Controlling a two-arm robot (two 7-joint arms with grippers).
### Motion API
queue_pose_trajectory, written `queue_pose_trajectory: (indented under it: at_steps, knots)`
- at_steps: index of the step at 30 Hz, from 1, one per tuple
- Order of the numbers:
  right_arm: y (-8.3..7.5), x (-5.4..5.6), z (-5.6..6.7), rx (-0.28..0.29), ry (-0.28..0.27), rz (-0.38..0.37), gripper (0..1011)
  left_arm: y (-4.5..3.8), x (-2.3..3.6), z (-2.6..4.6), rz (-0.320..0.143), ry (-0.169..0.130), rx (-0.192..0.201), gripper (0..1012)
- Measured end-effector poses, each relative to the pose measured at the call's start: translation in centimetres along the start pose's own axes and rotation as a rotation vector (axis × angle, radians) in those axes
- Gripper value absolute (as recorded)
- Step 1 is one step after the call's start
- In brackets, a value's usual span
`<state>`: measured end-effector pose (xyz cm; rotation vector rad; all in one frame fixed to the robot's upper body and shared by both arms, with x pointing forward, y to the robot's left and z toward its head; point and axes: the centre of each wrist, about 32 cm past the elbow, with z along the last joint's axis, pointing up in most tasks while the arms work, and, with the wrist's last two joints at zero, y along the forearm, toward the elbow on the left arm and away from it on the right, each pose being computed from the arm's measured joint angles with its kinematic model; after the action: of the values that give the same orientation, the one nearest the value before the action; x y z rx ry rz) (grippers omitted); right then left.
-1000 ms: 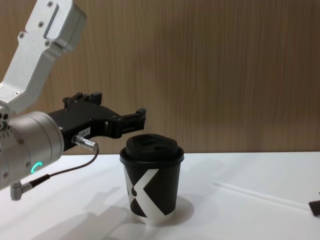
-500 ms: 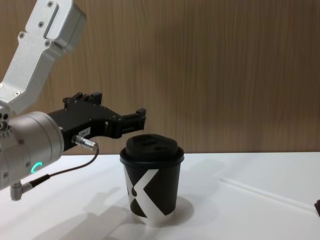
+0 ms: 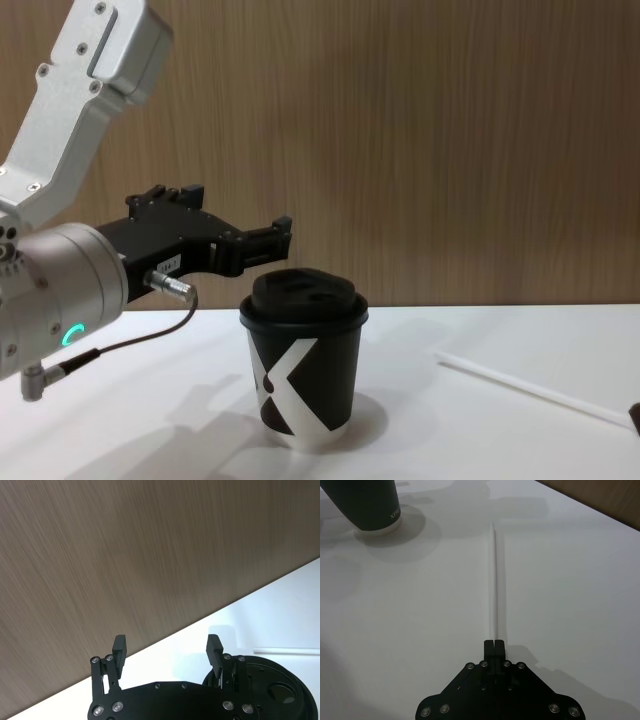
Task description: Pick up the straw with one hand, pass it to the other hand, and insert it into the cup.
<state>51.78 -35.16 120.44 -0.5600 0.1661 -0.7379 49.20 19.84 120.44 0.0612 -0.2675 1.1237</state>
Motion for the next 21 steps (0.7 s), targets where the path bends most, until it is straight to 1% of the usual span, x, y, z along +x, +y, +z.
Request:
queue_pose_trajectory:
  at_steps: [2,8,9,11,12,15,16,17,18,20,21]
  knots:
    - [-0.1,-0.1,0.0,0.009,0.001,-0.004,6,0.00,0.00,0.00,0.000,0.000,0.000,1003]
    - [-0.7,-0.4,0.4,0.081,0.002,-0.028,6,0.00,0.00,0.00,0.000,0.000,0.000,1002]
    - [-1.0,-0.5,0.6,0.103,0.003,-0.034,6,0.00,0.00,0.00,0.000,0.000,0.000,1003]
    - [-1.2,-0.6,0.8,0.126,0.004,-0.041,5,0.00,0.00,0.00,0.000,0.000,0.000,1003]
    - [-1.4,-0.7,1.0,0.149,0.007,-0.048,6,0.00,0.00,0.00,0.000,0.000,0.000,1003]
    - [-1.7,-0.9,1.3,0.187,0.014,-0.056,6,0.00,0.00,0.00,0.000,0.000,0.000,1003]
    - [-1.9,-1.1,1.5,0.215,0.019,-0.062,5,0.00,0.00,0.00,0.000,0.000,0.000,1003]
    - [-2.0,-1.1,1.6,0.225,0.020,-0.063,6,0.00,0.00,0.00,0.000,0.000,0.000,1003]
    - [-2.2,-1.3,1.9,0.251,0.026,-0.067,6,0.00,0.00,0.00,0.000,0.000,0.000,1003]
    - [-2.4,-1.5,2.1,0.279,0.032,-0.070,6,0.00,0.00,0.00,0.000,0.000,0.000,1003]
    - [-2.6,-1.7,2.4,0.303,0.038,-0.072,6,0.00,0.00,0.00,0.000,0.000,0.000,1003]
